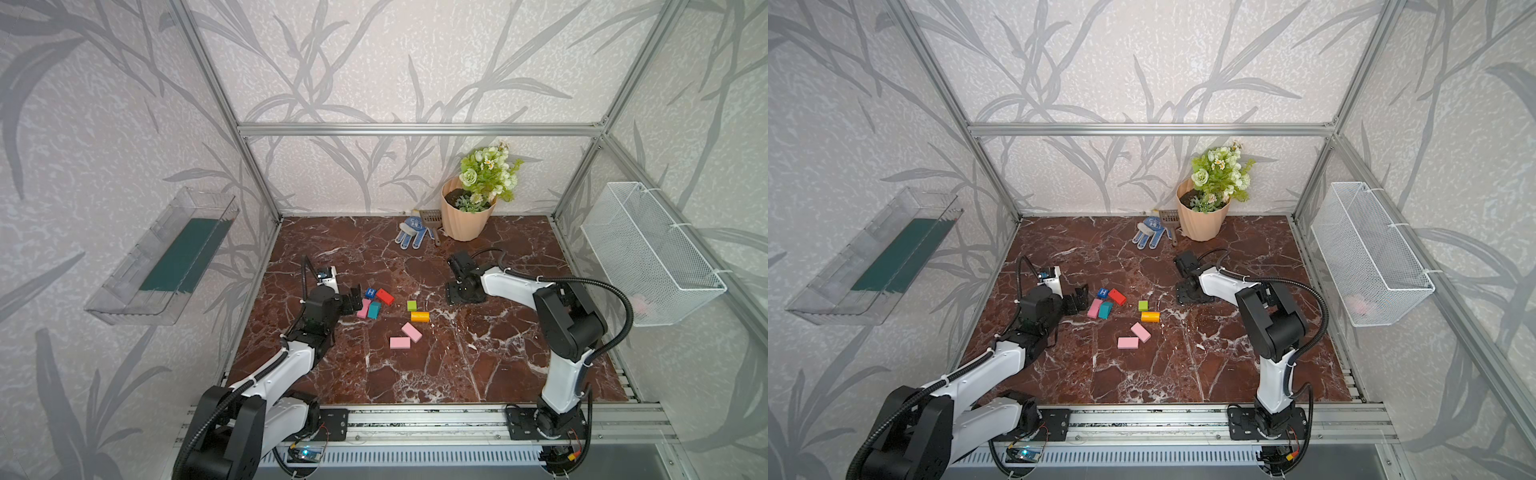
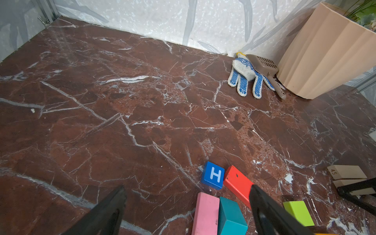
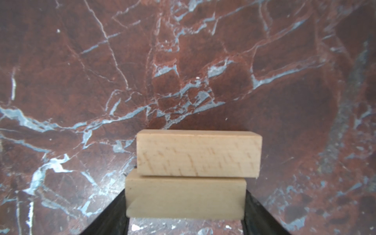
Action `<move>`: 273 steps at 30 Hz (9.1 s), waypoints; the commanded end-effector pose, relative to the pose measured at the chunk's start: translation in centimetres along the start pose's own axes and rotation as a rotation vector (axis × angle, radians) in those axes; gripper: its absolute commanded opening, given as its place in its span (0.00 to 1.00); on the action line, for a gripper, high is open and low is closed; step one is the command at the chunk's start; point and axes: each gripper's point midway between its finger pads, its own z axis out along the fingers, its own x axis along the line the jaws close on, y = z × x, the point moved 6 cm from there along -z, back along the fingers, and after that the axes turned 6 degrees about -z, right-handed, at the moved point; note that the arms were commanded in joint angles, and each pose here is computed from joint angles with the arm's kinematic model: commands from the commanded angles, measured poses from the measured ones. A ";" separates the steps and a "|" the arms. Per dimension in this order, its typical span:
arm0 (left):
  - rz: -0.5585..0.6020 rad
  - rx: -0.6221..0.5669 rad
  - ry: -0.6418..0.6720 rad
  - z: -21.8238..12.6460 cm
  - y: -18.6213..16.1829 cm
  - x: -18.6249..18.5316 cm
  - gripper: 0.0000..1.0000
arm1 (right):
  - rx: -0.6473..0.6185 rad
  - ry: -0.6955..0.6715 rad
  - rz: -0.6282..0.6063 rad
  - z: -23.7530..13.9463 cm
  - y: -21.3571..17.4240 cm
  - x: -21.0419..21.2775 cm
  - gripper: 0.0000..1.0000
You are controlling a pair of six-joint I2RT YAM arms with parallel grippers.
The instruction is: Build the wood block tower
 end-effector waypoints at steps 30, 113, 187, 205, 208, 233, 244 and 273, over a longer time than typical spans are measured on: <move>0.017 -0.032 -0.001 0.0 0.7 -0.2 0.95 | 0.060 -0.058 -0.024 0.9 -1.0 -1.5 0.99; 0.026 -0.029 -0.006 0.1 0.6 -0.5 0.93 | -0.270 0.574 -0.895 -12.9 -12.1 17.8 0.90; 0.029 -0.069 -0.017 -0.9 0.4 -0.5 0.92 | -0.073 0.234 -0.594 -6.3 -8.3 15.1 0.23; 0.038 -0.071 -0.038 -1.2 0.3 -0.7 0.92 | -0.241 0.136 -0.196 -10.2 -4.4 4.4 0.11; 0.037 -0.078 -0.038 -1.3 0.3 -0.7 0.92 | -0.251 0.061 -0.117 -10.1 -4.2 1.8 0.11; 0.045 -0.073 -0.035 -1.1 0.2 -0.9 0.92 | -0.174 -0.047 0.018 -6.8 0.2 -2.6 0.17; 0.050 -0.065 -0.028 -0.9 0.2 -0.9 0.92 | -0.084 -0.039 -0.037 -4.0 1.6 -1.4 0.17; 0.060 -0.059 -0.038 -0.8 0.2 -1.1 0.92 | -0.027 -0.011 -0.024 -1.5 2.5 -1.9 0.20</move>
